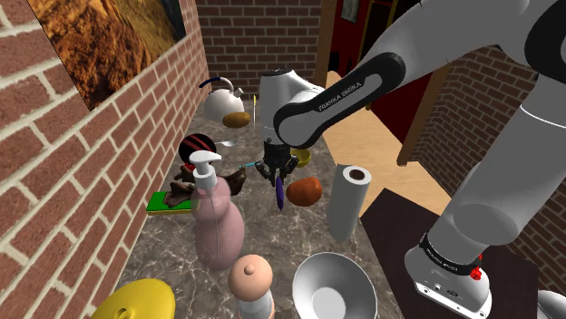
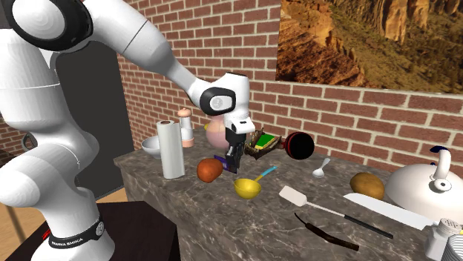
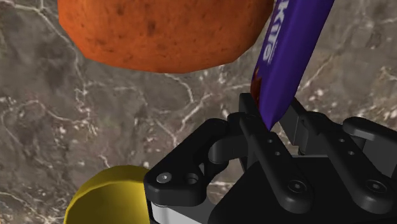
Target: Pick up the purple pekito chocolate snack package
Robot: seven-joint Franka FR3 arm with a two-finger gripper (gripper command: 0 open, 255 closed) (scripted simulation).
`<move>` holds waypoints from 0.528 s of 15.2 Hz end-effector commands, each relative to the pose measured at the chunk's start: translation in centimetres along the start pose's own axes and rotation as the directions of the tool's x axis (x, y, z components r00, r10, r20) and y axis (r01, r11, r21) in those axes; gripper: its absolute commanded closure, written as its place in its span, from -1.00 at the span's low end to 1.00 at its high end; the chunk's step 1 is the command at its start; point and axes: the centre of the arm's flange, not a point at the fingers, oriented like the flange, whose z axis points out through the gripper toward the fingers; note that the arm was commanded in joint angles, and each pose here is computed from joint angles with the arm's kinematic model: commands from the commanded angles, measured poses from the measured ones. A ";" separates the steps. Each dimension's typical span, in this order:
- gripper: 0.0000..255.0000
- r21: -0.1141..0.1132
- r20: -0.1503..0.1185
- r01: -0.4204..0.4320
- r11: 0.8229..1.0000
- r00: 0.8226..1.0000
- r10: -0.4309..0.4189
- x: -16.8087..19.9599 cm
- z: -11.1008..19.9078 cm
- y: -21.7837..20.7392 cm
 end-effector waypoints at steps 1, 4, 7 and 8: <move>1.00 0.000 0.000 0.000 1.000 1.000 0.000 0.0 0.0 0.0; 1.00 0.000 0.000 0.000 1.000 1.000 0.000 0.0 0.0 0.0; 1.00 0.000 0.000 0.000 1.000 1.000 0.000 0.0 0.0 0.0; 1.00 0.000 0.000 0.000 1.000 1.000 0.000 0.0 -0.5 0.0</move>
